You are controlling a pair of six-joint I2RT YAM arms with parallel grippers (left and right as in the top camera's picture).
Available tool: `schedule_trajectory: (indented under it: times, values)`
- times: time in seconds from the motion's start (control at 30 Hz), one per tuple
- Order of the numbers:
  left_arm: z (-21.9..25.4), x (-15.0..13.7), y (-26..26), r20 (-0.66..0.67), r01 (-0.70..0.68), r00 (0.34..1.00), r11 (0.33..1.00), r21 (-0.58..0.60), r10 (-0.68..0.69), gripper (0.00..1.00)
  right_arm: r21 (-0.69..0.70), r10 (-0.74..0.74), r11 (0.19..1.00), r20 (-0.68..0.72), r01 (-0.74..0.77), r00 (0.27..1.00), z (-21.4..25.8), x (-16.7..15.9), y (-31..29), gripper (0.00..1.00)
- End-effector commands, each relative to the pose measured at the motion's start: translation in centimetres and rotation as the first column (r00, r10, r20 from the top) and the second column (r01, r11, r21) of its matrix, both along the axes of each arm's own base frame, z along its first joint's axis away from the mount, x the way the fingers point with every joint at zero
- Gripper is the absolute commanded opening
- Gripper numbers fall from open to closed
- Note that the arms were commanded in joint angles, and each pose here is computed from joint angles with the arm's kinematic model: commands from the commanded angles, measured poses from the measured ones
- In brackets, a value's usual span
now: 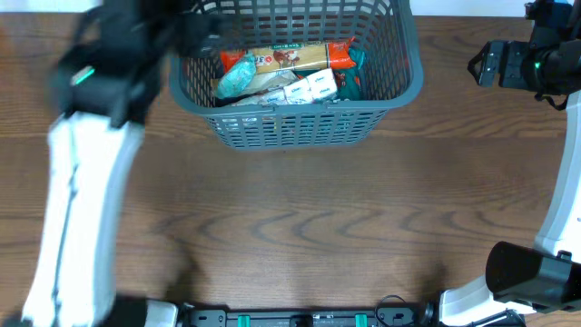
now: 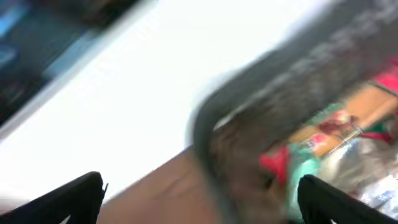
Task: Pack container
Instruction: 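Lift the mint-green bar and release it into the grey basket, then lower the left gripper to the green Knorr bottle and grasp it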
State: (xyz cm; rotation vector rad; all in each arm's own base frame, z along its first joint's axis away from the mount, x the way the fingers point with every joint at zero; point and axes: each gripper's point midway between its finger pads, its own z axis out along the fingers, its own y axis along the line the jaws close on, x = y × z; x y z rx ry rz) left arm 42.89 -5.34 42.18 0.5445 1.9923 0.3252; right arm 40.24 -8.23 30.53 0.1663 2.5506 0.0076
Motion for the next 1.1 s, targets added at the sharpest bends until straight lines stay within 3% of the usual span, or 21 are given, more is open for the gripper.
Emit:
schedule_trajectory:
  times: [0.0, 0.1, 0.23, 0.4, 0.63, 0.77, 0.83, 1.07]
  values:
    - [-0.4, -4.4, 8.4, -0.063, -0.456, 0.89, 0.878, -0.143, 0.452, 0.99, 0.009, 0.0, 1.0, -0.008, 0.0, 1.0, -0.3, 0.1, 0.0, 0.99]
    - [-2.3, -10.7, 12.9, -0.215, -0.671, 0.742, 0.709, -0.22, 0.635, 0.99, 0.01, 0.001, 1.0, -0.007, -0.001, 1.0, -0.3, 0.1, 0.0, 0.99]
    - [-4.3, -17.5, 17.2, -0.34, -0.853, 0.522, 0.466, -0.236, 0.782, 0.98, 0.01, 0.001, 1.0, -0.008, -0.001, 1.0, -0.3, 0.1, 0.0, 0.99]
    - [-7.7, -21.8, 18.5, -0.426, -0.914, 0.406, 0.348, -0.21, 0.809, 0.98, 0.009, 0.002, 1.0, -0.004, -0.002, 1.0, -0.3, 0.2, 0.0, 0.99]
    - [-17.3, -21.8, 18.7, -0.565, -0.935, 0.355, 0.281, -0.216, 0.745, 0.98, 0.008, 0.002, 1.0, -0.003, -0.002, 1.0, -0.2, 0.2, 0.0, 0.99]
    - [-23.5, -21.6, 19.8, -0.671, -0.963, 0.267, 0.172, -0.206, 0.692, 0.98, 0.008, 0.003, 1.0, -0.003, -0.003, 1.0, -0.2, 0.2, 0.0, 0.99]
    - [-25.6, -21.2, 20.0, -0.724, -0.966, 0.255, 0.129, -0.225, 0.641, 0.98, 0.008, 0.002, 1.0, -0.003, -0.002, 1.0, -0.3, 0.2, 0.0, 0.99]
    - [-29.6, -21.1, 23.2, -0.797, -0.983, 0.151, 0.006, -0.181, 0.584, 0.99, 0.008, 0.002, 1.0, -0.003, -0.002, 1.0, -0.3, 0.2, 0.0, 0.99]
